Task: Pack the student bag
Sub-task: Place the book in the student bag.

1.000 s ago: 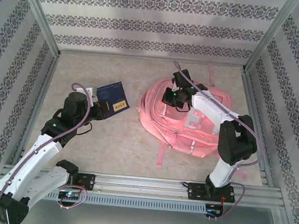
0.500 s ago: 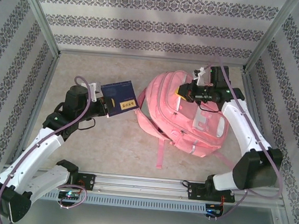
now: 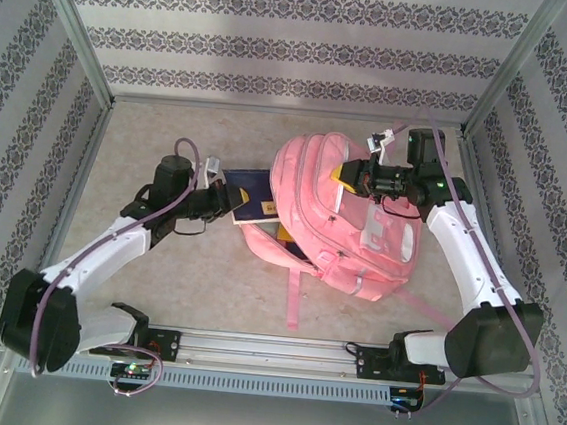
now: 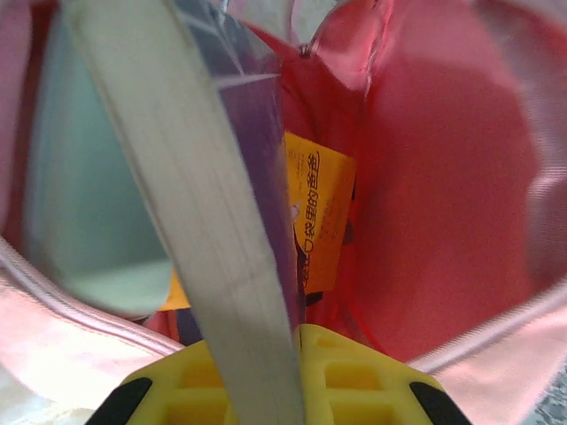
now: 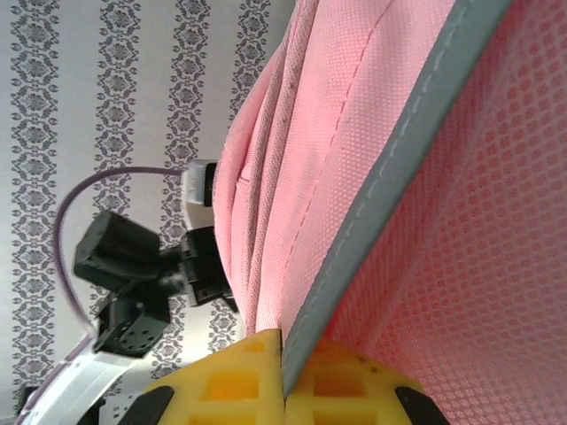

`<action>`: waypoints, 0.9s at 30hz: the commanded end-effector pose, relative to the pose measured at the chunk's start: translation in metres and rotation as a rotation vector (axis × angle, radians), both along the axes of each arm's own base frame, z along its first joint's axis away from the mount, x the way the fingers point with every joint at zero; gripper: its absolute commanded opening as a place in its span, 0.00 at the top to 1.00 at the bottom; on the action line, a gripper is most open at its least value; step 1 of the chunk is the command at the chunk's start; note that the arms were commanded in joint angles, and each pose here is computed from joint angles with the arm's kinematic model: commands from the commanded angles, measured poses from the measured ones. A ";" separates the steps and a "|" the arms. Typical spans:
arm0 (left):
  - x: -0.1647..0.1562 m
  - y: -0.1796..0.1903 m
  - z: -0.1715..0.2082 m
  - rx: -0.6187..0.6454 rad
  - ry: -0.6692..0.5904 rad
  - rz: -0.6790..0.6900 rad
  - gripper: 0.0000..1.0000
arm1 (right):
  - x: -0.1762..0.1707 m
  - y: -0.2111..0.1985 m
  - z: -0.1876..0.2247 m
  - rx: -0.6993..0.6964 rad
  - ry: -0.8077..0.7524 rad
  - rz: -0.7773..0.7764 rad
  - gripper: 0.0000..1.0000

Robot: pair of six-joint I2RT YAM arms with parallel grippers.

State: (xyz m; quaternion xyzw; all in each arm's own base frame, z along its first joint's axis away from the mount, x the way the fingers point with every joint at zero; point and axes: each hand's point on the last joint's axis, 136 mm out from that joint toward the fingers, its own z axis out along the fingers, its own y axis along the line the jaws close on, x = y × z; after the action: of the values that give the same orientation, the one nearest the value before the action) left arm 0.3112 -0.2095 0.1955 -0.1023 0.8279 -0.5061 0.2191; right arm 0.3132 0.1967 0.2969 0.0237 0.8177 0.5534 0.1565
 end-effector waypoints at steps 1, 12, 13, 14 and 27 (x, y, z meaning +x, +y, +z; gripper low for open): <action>0.002 -0.016 0.027 -0.102 -0.098 -0.074 1.00 | -0.013 0.009 0.056 0.111 -0.173 0.102 1.00; 0.016 -0.094 -0.009 -0.086 -0.028 -0.255 1.00 | -0.007 0.016 0.051 0.123 -0.157 0.123 1.00; 0.018 -0.101 -0.014 -0.084 -0.020 -0.266 1.00 | -0.006 0.016 0.051 0.122 -0.155 0.124 1.00; 0.020 -0.111 -0.018 -0.085 -0.013 -0.281 1.00 | -0.004 0.016 0.049 0.120 -0.153 0.121 1.00; 0.032 -0.115 -0.037 0.009 0.008 -0.212 0.37 | 0.015 0.010 0.005 0.015 -0.089 0.031 1.00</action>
State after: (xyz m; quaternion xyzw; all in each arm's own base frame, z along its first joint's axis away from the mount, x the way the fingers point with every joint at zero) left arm 0.3403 -0.3482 0.1322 -0.0148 0.8328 -0.5435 0.1042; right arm 0.3262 0.2048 0.2846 0.0248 0.8164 0.5592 0.1422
